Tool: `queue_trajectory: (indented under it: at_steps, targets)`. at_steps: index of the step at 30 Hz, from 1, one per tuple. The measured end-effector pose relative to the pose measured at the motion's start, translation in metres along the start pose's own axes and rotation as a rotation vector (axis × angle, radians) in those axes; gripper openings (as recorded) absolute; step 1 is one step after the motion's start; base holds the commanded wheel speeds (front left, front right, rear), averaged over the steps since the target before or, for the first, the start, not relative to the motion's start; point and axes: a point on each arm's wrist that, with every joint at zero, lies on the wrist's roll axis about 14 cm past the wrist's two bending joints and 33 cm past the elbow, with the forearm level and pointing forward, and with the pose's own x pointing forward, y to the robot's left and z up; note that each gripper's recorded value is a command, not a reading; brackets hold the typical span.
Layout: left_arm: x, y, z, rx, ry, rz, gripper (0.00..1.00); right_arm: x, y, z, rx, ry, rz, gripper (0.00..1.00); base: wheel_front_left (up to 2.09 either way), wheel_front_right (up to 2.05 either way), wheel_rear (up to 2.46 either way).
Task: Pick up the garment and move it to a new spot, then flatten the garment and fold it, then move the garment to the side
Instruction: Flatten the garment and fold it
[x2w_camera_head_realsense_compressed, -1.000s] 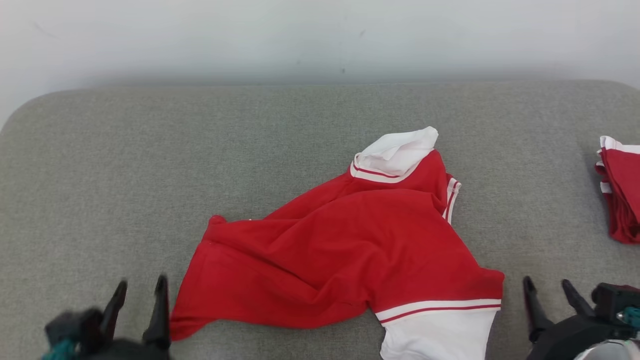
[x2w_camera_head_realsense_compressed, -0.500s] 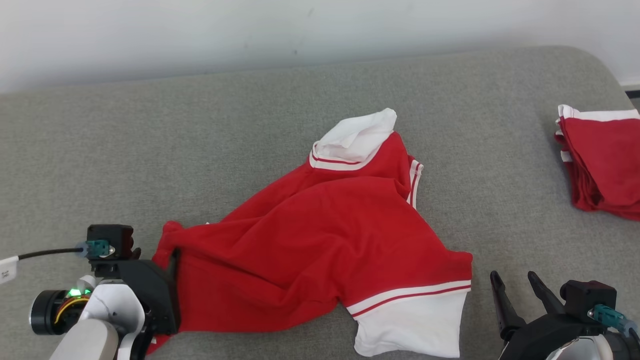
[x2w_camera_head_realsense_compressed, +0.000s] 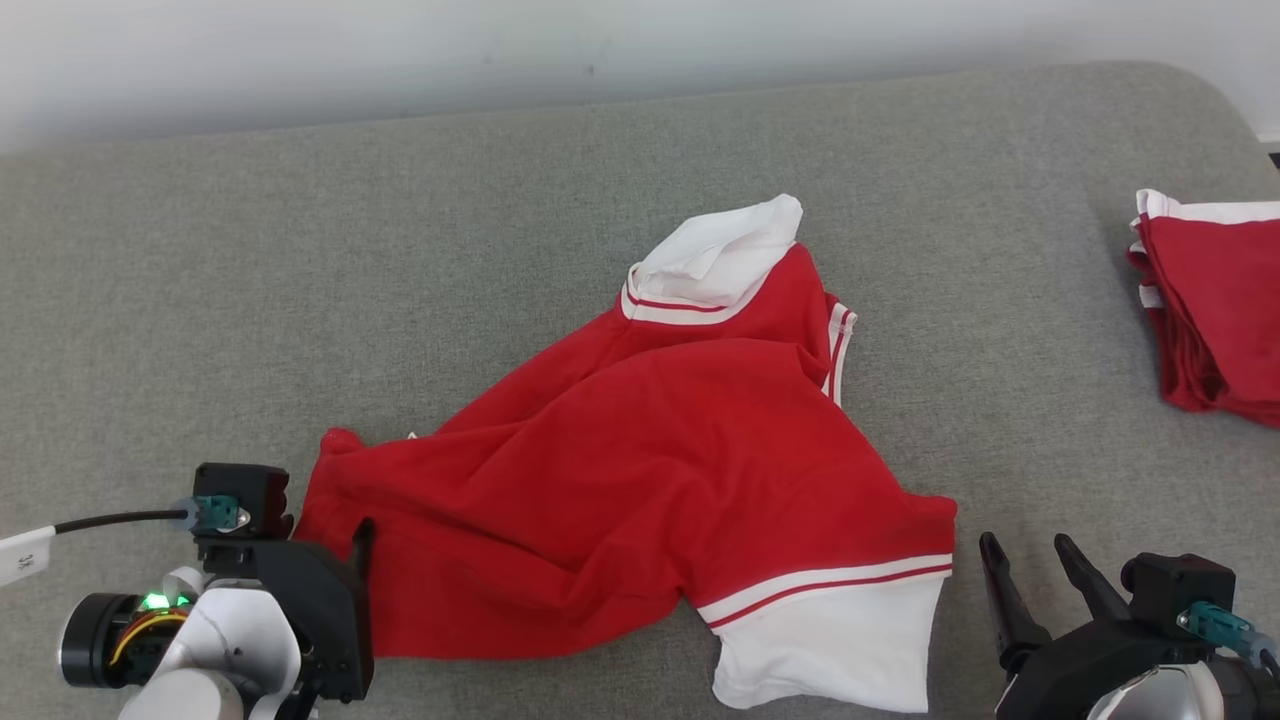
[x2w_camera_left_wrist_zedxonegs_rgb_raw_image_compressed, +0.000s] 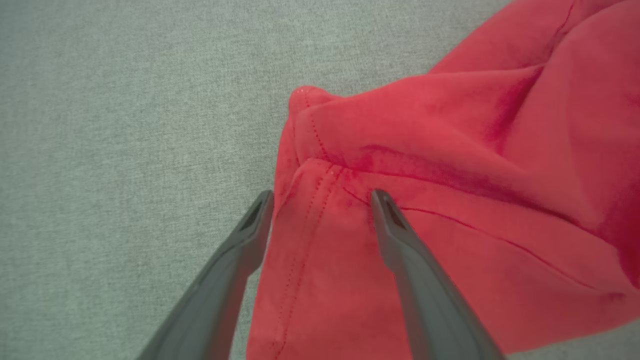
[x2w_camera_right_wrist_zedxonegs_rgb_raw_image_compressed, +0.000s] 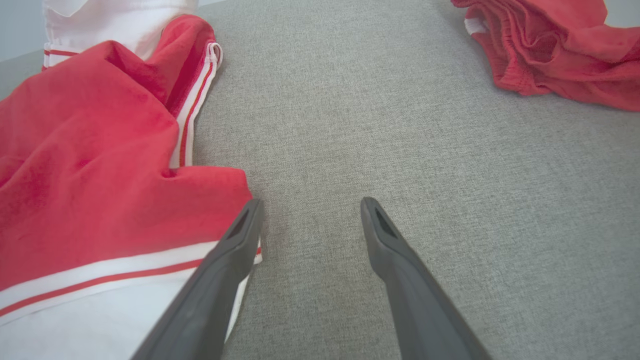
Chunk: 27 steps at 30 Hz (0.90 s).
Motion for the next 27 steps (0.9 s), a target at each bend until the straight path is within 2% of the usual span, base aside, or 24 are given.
queue_trajectory:
  at_steps: [8,9,10,11,12,13,15,24,25,26,27]
  targets:
    - [0.010,0.005,0.014,-0.003,-0.038,0.010,1.00,0.008,0.006,-0.002,0.005,0.006,0.016,1.00,0.00,0.00,0.00]
    - [0.011,0.006,0.016,-0.001,-0.038,0.013,0.95,0.008,0.006,-0.002,0.006,0.007,0.017,1.00,0.00,0.00,0.00]
    - [0.013,0.007,0.015,0.006,-0.031,0.015,0.80,0.009,0.006,-0.002,0.006,0.008,0.017,1.00,0.00,0.00,0.00]
    - [0.014,0.008,0.015,0.016,-0.021,0.015,0.72,0.009,0.006,-0.002,0.006,0.009,0.017,1.00,0.00,0.00,0.00]
    - [0.014,0.007,0.012,0.025,0.000,0.011,0.45,0.009,0.006,-0.003,0.006,0.011,0.017,1.00,0.00,0.00,0.00]
    - [0.015,0.005,0.008,0.034,0.022,0.005,0.38,0.009,0.006,-0.003,0.006,0.012,0.016,1.00,0.00,0.00,0.00]
    - [0.014,0.005,0.003,0.056,0.055,0.000,0.31,0.009,0.005,-0.004,0.006,0.013,0.014,1.00,0.00,0.00,0.00]
    - [0.002,0.003,-0.011,0.087,0.112,-0.001,0.30,0.013,0.004,-0.005,0.010,0.019,0.012,1.00,0.00,0.00,0.00]
    - [0.001,0.003,-0.014,0.080,0.118,0.000,0.22,0.013,0.005,-0.006,0.009,0.020,0.015,1.00,0.00,0.00,0.00]
    - [-0.001,0.003,-0.016,0.079,0.123,0.000,0.08,0.014,0.006,-0.006,0.009,0.021,0.018,1.00,0.00,0.00,0.00]
    - [-0.002,0.004,-0.018,0.078,0.126,0.001,0.00,0.015,0.007,-0.006,0.008,0.022,0.020,1.00,0.00,0.00,0.00]
